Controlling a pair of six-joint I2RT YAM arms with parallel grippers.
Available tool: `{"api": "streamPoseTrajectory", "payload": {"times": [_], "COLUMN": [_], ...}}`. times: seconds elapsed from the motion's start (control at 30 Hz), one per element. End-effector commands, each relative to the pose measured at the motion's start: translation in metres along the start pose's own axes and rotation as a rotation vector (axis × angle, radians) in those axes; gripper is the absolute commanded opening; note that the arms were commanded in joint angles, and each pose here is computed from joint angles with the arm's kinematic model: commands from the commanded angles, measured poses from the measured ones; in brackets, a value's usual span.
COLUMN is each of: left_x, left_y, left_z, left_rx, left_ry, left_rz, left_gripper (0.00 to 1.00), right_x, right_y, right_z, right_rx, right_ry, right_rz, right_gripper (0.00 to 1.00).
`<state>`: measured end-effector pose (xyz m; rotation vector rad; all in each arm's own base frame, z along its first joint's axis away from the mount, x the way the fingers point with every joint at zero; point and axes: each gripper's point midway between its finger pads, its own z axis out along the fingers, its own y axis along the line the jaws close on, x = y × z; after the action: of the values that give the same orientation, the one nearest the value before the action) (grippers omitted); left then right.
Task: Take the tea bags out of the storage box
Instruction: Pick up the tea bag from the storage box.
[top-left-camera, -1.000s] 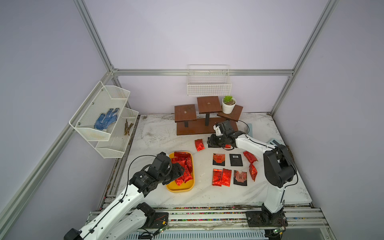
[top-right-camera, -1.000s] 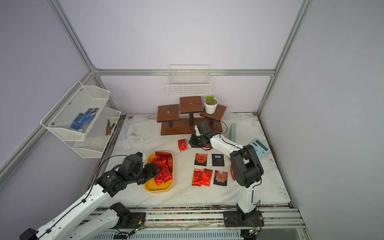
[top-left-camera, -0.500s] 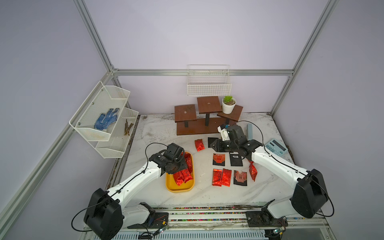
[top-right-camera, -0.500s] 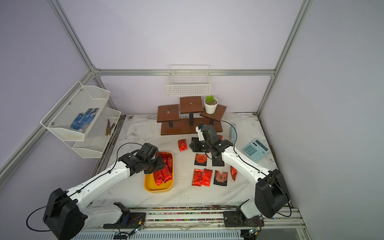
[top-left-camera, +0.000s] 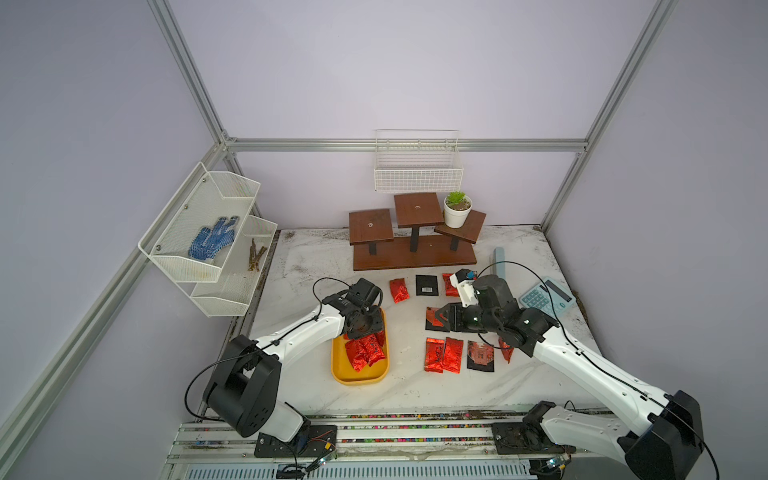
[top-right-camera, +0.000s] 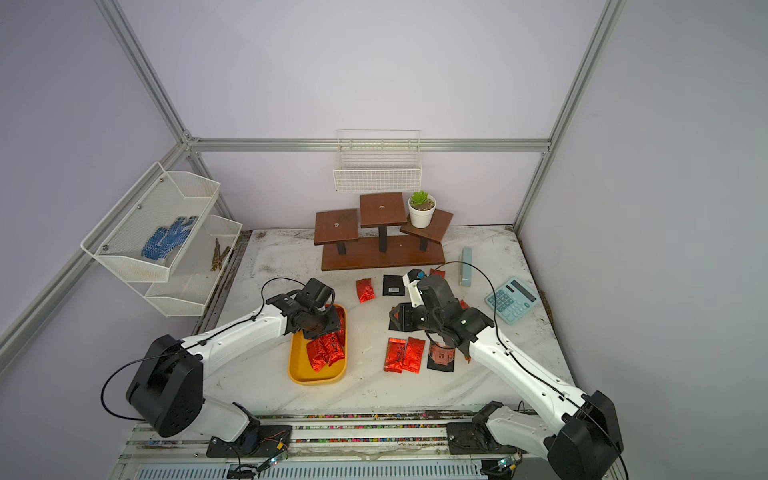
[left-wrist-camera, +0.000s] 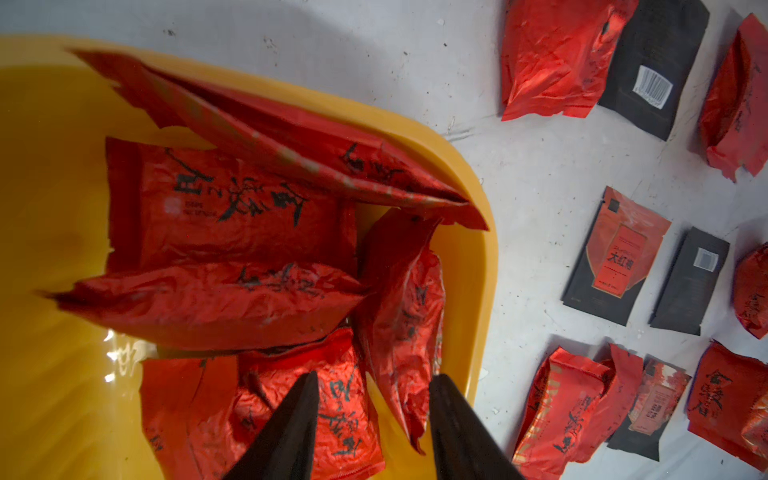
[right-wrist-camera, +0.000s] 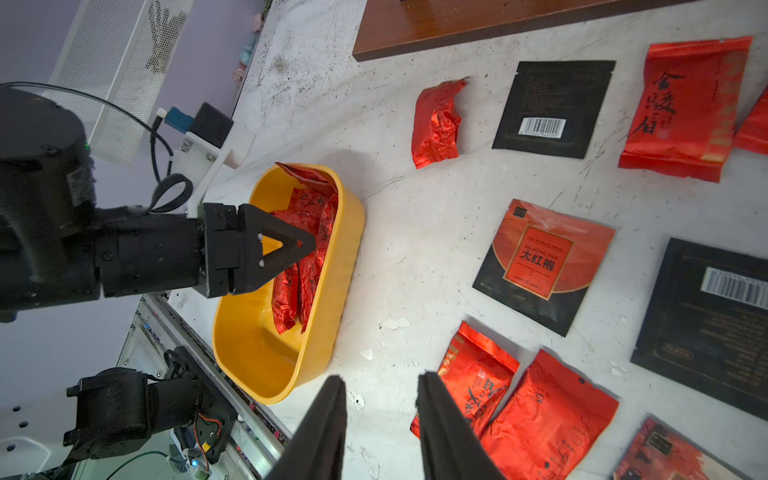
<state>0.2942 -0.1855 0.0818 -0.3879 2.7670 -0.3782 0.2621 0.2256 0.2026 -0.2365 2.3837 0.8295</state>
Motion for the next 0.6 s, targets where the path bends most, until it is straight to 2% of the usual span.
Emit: {"api": "streamPoseTrajectory", "payload": {"times": [0.0,0.17,0.37,0.53,0.57], "left_x": [-0.014,-0.014,-0.012,-0.013,-0.013], "left_y": [-0.019,-0.02,-0.017,-0.014,-0.013], "left_z": [-0.001,0.011,0.017,0.005,0.001], "left_rx": [0.046,0.029,0.014,0.009,0.006], "left_ry": [-0.033,-0.015,-0.008,-0.024,-0.026], "left_rz": [0.033,0.038,0.039,0.048,0.052], "left_gripper": [0.46,0.39,0.15,0.0,0.0], "right_x": [0.005,0.008,0.008,0.008,0.007], "right_y": [-0.003,-0.006,-0.007,-0.006,-0.006], "right_z": [-0.006,-0.005,-0.005,-0.005,-0.005], "right_rx": [0.017,0.025,0.028,0.028,0.027], "right_ry": [-0.001,0.006,0.003,0.001,-0.001], "right_rz": [-0.001,-0.001,0.002,0.001,0.002], "right_gripper": [0.35,0.35,0.35,0.35,0.35]}}
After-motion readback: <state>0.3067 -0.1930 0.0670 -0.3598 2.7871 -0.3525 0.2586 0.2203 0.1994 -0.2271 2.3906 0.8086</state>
